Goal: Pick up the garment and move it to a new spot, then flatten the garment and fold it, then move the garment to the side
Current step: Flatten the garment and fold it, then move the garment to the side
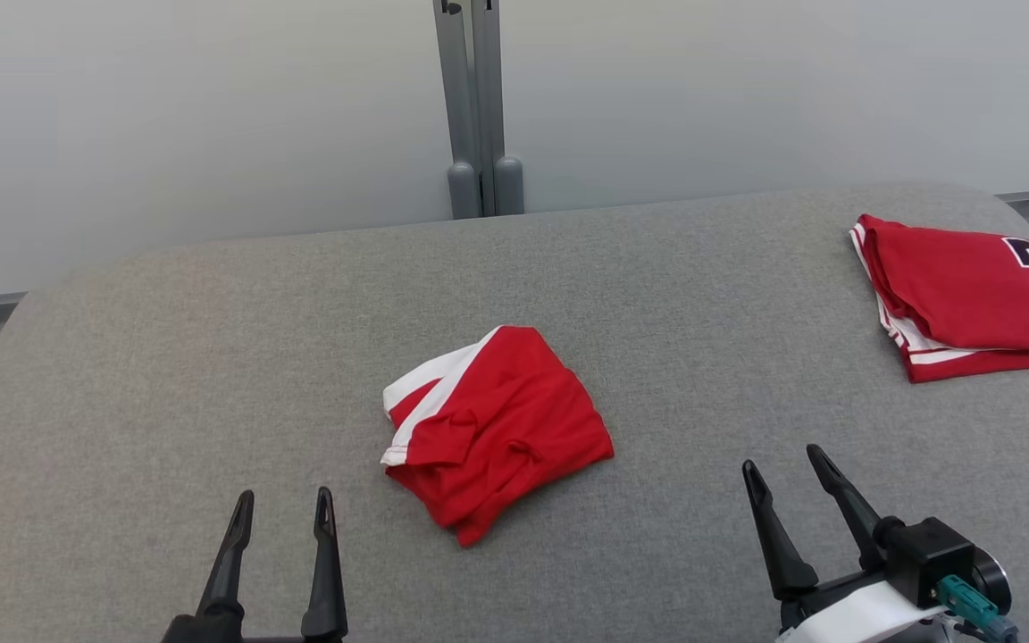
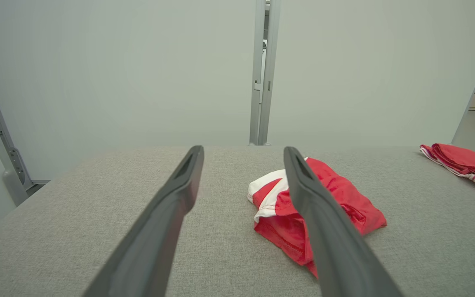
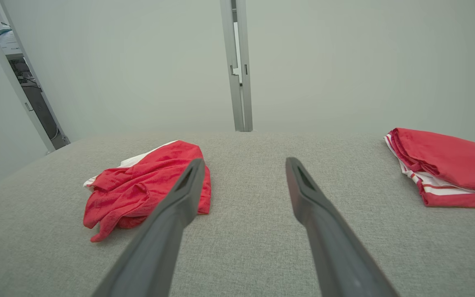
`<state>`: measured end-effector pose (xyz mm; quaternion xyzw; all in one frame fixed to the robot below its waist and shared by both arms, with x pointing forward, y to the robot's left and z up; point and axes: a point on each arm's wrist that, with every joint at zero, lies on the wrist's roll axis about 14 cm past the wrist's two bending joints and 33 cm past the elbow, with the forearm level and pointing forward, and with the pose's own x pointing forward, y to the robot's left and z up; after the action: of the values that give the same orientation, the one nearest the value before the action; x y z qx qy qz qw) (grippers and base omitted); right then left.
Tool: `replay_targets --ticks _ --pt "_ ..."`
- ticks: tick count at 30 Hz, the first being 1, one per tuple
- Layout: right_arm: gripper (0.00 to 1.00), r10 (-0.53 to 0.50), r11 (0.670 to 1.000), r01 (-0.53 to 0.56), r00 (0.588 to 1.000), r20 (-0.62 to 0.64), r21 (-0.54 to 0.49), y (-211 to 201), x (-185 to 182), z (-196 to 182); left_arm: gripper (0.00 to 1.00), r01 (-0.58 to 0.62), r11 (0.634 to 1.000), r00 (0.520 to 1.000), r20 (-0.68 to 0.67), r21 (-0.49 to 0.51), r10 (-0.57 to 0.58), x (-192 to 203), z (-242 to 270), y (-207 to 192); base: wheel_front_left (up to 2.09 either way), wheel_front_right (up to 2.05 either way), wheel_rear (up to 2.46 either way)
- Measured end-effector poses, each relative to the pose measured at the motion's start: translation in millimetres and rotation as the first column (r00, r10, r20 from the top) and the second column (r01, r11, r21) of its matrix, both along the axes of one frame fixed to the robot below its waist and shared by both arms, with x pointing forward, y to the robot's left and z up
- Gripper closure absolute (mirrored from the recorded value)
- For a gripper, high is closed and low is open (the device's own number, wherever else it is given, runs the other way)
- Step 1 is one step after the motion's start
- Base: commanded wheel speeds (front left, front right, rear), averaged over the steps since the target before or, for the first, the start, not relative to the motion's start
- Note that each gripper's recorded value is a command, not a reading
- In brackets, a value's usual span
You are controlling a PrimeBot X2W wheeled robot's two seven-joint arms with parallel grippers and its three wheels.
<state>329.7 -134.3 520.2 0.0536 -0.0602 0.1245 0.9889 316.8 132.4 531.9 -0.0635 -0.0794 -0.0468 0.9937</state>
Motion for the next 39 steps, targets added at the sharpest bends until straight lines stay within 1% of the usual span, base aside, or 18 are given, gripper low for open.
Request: replay_targets --ticks 11,30,34,39 --pt "0.0 0.004 1.0 -0.004 1.0 0.0 -0.01 0.6 -2.2 -0.9 0.0 -0.009 1.0 0.999 -0.036 0.02 0.01 -6.8 -12.9 1.8 0.0 0.0 0.0" --pt "0.0 0.051 0.999 -0.051 0.998 -0.033 -0.005 17.0 1.5 -10.2 0.0 -0.018 1.0 0.996 -0.084 0.022 0.02 -9.3 -27.6 6.2 0.0 0.0 0.0" --pt "0.0 0.077 0.997 -0.077 0.996 -0.053 0.0 25.3 3.0 -15.9 0.0 -0.015 1.0 0.995 -0.096 0.019 0.017 -8.7 -31.0 4.8 0.0 0.0 0.0" --pt "0.0 0.142 0.989 -0.139 0.987 -0.071 0.051 44.9 18.9 -17.0 0.0 0.006 1.0 0.995 -0.105 0.013 -0.005 -4.5 -33.0 -1.0 0.0 0.0 0.0"
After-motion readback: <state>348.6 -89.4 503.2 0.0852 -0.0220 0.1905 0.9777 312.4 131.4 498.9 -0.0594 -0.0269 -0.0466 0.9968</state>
